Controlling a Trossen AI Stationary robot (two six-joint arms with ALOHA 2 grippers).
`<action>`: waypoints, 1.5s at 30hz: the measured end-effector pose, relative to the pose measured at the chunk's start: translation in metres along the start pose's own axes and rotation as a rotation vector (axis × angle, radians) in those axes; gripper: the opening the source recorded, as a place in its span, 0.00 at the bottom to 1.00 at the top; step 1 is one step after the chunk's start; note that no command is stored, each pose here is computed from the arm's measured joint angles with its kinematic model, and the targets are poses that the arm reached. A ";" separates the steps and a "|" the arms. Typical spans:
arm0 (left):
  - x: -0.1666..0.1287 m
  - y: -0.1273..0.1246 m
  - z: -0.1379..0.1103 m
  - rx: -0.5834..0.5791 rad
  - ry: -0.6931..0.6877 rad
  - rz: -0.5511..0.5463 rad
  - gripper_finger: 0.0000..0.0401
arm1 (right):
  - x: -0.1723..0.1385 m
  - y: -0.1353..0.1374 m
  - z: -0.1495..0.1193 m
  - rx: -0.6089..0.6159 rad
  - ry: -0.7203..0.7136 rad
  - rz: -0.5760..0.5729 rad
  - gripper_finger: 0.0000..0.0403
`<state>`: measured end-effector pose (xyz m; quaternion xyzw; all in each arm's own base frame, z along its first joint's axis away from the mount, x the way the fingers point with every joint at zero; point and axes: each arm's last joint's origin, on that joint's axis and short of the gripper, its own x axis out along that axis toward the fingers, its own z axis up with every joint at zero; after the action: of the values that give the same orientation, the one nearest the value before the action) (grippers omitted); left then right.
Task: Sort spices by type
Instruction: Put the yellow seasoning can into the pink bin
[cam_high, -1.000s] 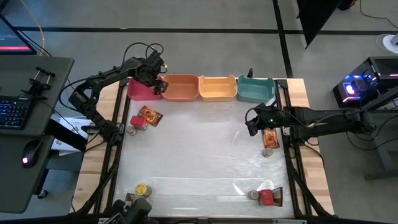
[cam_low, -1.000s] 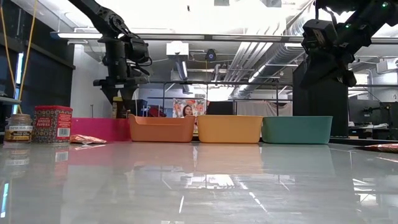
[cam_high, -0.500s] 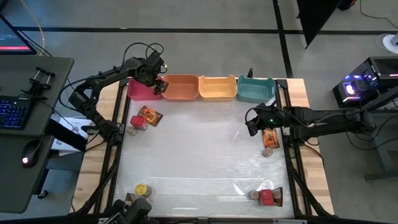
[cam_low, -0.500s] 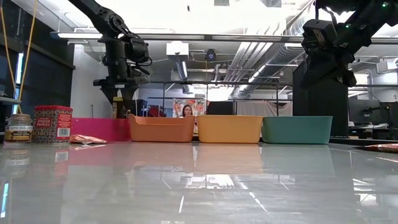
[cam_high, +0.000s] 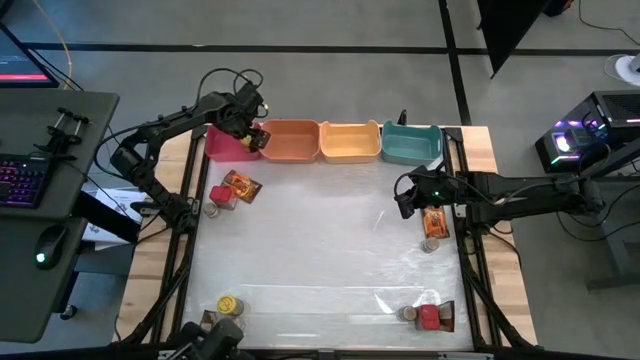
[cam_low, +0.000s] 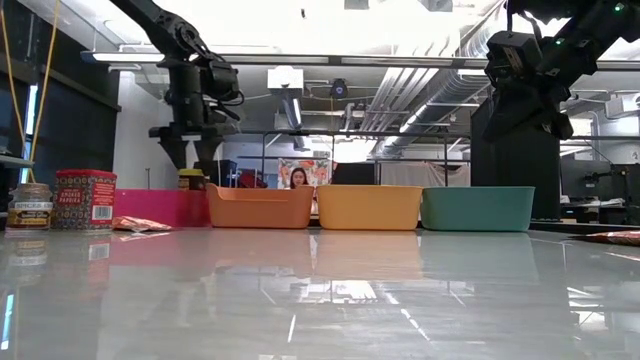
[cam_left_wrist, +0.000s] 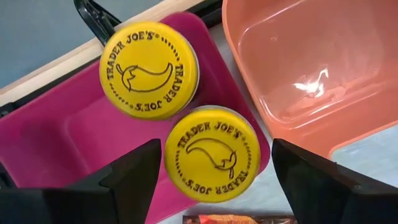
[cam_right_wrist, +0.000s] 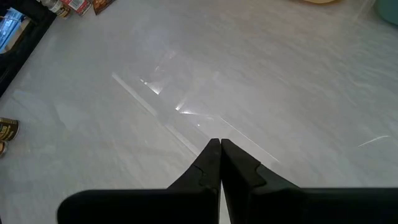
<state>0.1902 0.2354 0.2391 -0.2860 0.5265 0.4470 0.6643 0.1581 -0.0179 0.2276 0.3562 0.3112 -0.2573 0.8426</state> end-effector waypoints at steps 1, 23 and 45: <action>-0.002 0.000 0.000 0.000 -0.004 -0.001 0.73 | 0.000 0.000 0.000 0.000 0.000 0.000 0.00; -0.118 -0.023 -0.051 0.050 -0.277 -0.506 0.73 | 0.000 0.000 0.000 0.000 0.000 0.000 0.00; -0.195 -0.142 -0.310 0.821 0.247 -0.753 0.57 | 0.000 0.006 0.004 -0.035 -0.013 0.084 0.00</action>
<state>0.1703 -0.1476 0.3252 -0.2226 0.5926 -0.0987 0.7678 0.1630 -0.0169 0.2324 0.3525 0.2949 -0.2184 0.8609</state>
